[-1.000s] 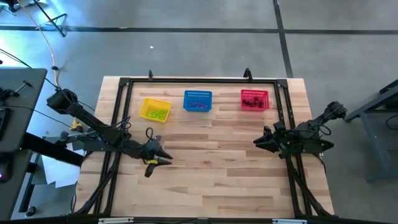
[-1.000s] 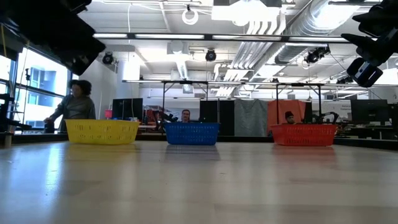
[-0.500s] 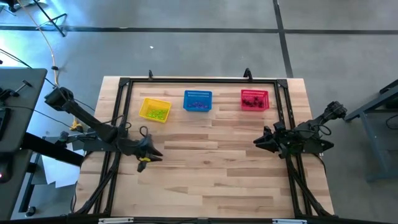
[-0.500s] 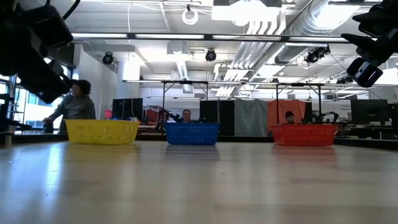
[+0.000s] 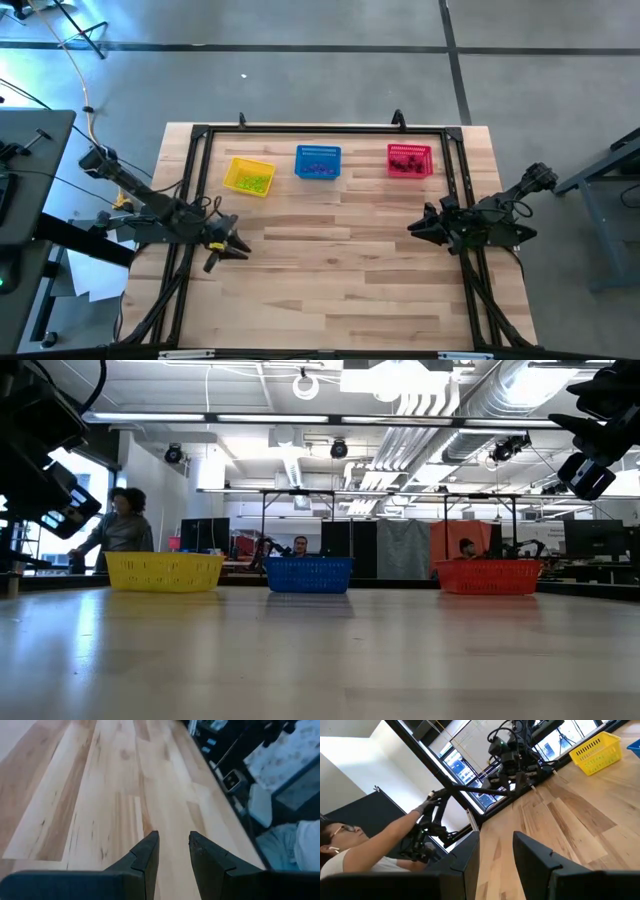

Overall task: Sort Halloween decoration
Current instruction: Return to Home Position

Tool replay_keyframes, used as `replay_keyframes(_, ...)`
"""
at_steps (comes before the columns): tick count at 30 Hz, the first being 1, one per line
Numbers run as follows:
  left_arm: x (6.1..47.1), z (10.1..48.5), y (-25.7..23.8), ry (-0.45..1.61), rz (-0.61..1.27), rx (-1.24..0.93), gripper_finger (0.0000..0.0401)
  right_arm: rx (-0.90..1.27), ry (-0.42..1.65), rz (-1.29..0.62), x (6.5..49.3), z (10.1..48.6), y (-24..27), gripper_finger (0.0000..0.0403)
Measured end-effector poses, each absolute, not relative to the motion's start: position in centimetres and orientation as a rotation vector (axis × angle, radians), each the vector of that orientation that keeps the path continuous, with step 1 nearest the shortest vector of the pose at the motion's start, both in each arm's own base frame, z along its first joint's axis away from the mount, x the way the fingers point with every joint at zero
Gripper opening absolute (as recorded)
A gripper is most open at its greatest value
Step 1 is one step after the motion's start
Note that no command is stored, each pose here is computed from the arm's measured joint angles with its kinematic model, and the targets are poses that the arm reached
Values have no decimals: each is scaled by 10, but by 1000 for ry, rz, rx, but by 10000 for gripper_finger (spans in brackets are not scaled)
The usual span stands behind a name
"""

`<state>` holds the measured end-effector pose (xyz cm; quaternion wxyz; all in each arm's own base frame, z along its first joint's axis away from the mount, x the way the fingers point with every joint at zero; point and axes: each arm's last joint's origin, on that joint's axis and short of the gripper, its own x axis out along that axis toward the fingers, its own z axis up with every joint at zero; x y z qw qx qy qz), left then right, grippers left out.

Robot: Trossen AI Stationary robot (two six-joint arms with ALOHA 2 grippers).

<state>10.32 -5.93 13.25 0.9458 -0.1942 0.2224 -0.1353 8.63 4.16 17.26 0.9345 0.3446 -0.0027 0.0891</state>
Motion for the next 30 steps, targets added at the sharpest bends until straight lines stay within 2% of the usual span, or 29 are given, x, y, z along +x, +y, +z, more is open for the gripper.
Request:
replay_keyframes(8, 98, 146, -56, 327, -327, -403, 94, 705, -6, 182, 86, 173, 42, 114)
replay_keyframes(18, 93, 156, -54, 192, -375, -293, 94, 704, -5, 182, 86, 173, 42, 114)
replay_keyframes(30, 87, 155, -62, 214, -594, -188, 94, 704, -5, 182, 86, 173, 42, 114)
